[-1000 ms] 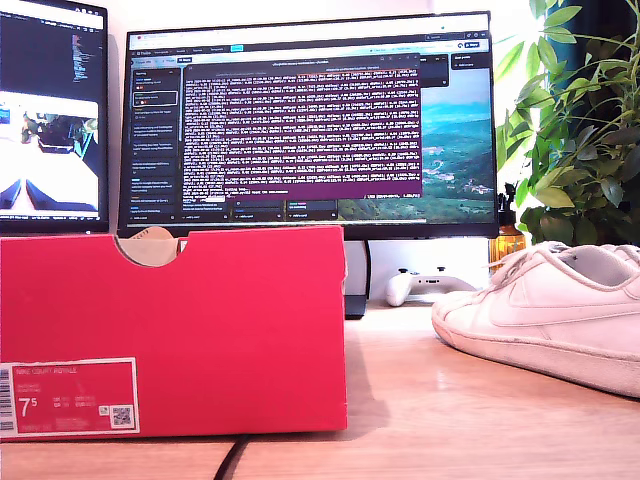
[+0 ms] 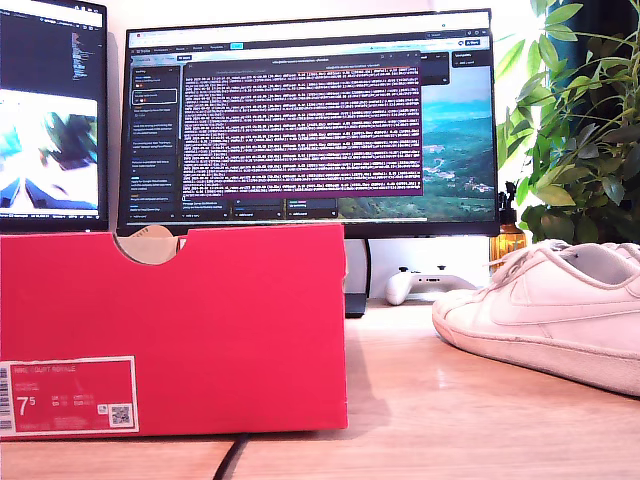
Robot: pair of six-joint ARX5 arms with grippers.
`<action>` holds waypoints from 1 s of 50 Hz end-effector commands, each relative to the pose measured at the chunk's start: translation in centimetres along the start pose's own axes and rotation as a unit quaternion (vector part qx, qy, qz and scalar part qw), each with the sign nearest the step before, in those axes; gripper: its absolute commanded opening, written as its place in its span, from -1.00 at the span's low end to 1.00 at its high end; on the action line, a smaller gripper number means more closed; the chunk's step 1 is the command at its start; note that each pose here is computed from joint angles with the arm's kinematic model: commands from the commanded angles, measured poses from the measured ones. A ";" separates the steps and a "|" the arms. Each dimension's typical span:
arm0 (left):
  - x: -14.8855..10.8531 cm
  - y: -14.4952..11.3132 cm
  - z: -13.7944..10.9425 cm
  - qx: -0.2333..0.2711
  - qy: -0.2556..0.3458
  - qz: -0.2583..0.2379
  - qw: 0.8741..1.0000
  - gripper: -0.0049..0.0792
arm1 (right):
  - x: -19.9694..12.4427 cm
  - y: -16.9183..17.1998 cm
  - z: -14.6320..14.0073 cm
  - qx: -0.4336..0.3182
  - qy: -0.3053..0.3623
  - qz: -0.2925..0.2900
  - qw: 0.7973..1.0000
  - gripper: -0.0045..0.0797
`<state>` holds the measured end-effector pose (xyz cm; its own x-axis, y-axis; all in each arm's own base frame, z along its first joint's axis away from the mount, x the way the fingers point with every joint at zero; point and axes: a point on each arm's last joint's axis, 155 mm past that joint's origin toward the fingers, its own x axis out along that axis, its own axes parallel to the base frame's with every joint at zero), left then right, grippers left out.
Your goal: Pack the white shoes by picking the first shoe and placing it inside the red shoebox, left side, then picking and rotating the second shoe and placing it in the shoebox
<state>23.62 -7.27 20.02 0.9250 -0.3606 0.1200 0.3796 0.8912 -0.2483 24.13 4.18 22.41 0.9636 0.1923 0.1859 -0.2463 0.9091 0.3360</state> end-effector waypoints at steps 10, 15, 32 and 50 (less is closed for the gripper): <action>-1.2 -3.1 2.6 0.082 0.053 -0.038 0.994 -0.93 | -0.1 1.6 3.6 -0.001 0.000 0.004 1.000 -0.92; -1.9 -3.5 1.5 0.141 0.117 -0.051 0.982 -0.93 | 0.5 1.4 3.4 -0.006 0.030 -0.007 0.999 -0.92; -4.9 -4.0 -6.0 0.289 0.348 -0.153 0.879 -0.93 | 4.7 0.7 2.4 -0.063 0.147 -0.040 0.986 -0.92; -6.2 -2.1 -10.5 0.359 0.464 -0.160 0.794 -0.93 | 8.5 -0.8 -0.3 -0.074 0.313 -0.078 0.944 -0.92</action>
<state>16.58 -9.72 9.10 0.5056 -0.3568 -0.7856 0.8051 0.5225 0.2808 32.41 5.02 23.33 0.8817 0.1845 -0.4343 -0.1083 0.9749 0.1944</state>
